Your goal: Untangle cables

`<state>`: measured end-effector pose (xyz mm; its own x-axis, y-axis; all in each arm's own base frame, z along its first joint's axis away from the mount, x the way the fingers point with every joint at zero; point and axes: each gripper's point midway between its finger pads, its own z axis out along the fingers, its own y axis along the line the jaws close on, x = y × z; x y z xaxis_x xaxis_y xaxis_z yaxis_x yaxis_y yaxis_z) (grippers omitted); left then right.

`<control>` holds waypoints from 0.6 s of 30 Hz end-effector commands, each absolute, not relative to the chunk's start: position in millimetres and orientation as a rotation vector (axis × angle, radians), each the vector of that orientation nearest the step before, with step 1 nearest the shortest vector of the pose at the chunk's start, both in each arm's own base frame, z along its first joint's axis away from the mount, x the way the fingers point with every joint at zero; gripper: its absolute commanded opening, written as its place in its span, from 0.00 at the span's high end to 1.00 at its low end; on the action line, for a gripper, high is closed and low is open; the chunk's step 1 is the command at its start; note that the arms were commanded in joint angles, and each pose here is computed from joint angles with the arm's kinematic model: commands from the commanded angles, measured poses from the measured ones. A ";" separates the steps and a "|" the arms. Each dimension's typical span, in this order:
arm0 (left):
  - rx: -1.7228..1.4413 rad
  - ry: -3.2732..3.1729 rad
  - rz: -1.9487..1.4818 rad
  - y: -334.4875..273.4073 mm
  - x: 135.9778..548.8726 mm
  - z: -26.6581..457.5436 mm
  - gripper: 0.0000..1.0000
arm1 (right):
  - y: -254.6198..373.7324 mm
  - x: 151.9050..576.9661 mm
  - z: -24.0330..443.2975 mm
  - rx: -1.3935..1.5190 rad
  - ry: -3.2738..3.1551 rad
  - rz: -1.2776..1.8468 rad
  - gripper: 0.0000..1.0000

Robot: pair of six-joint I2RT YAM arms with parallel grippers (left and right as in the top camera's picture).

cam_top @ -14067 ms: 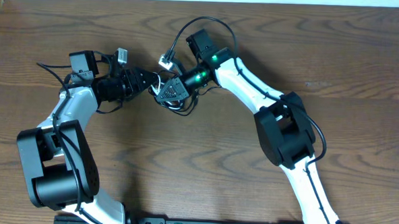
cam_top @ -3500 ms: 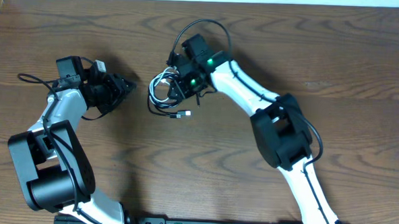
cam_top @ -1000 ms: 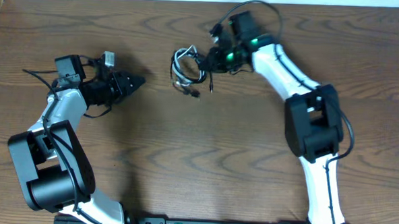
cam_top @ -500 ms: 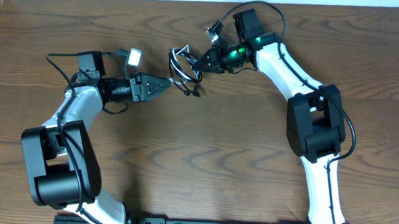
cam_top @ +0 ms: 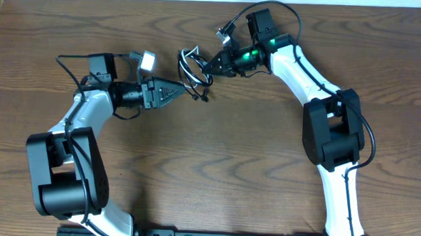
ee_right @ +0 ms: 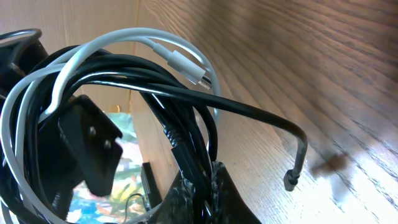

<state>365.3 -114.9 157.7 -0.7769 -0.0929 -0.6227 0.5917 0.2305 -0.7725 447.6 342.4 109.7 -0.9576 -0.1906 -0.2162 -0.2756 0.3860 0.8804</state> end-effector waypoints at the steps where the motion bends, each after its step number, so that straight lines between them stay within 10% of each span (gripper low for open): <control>1: 0.525 1.931 -1.576 -126.0 362.5 162.8 0.66 | 345.1 441.5 141.6 -0.475 2.479 1.716 0.99; 18: 0.481 2.136 -1.343 -123.6 378.2 127.4 0.90 | 347.7 436.9 150.2 -0.514 2.437 1.785 0.99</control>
